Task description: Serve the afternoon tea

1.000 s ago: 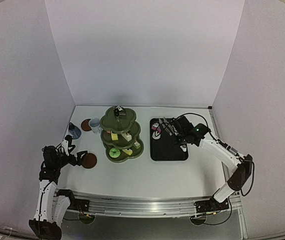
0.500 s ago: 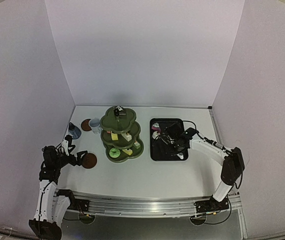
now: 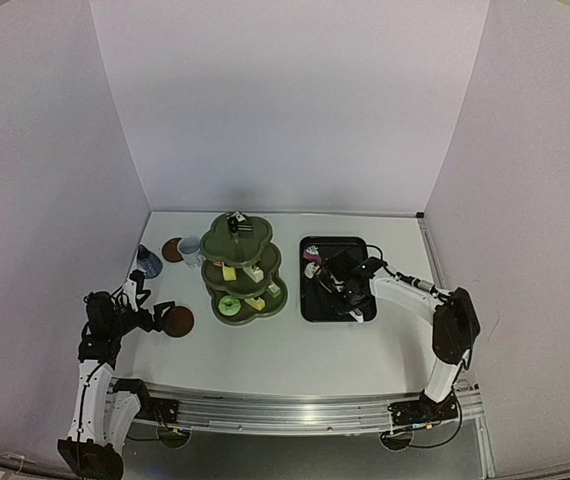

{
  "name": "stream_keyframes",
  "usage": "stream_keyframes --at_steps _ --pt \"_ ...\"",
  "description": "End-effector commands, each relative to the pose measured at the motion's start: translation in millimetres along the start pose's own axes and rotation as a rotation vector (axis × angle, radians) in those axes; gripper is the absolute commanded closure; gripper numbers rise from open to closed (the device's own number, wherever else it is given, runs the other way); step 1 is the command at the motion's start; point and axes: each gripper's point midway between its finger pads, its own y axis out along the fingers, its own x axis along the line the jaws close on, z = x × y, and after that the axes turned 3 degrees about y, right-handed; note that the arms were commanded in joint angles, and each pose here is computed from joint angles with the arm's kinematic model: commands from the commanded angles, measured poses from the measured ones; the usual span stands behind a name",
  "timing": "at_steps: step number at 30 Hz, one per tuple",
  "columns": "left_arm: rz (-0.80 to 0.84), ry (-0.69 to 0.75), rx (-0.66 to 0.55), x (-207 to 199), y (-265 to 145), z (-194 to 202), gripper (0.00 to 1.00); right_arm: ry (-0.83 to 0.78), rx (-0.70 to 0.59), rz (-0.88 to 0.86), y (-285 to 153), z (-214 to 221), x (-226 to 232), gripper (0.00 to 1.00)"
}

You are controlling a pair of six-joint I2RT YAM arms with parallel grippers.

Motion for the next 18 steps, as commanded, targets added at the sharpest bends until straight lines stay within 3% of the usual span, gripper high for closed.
stream_keyframes --at_steps 1,18 --pt "0.007 0.029 -0.021 -2 -3 -9 0.00 -0.020 -0.069 0.001 -6 -26 1 0.67" --pt "0.002 0.035 -0.019 -1 -3 -9 0.00 -0.032 -0.111 0.015 3 -60 7 0.72"
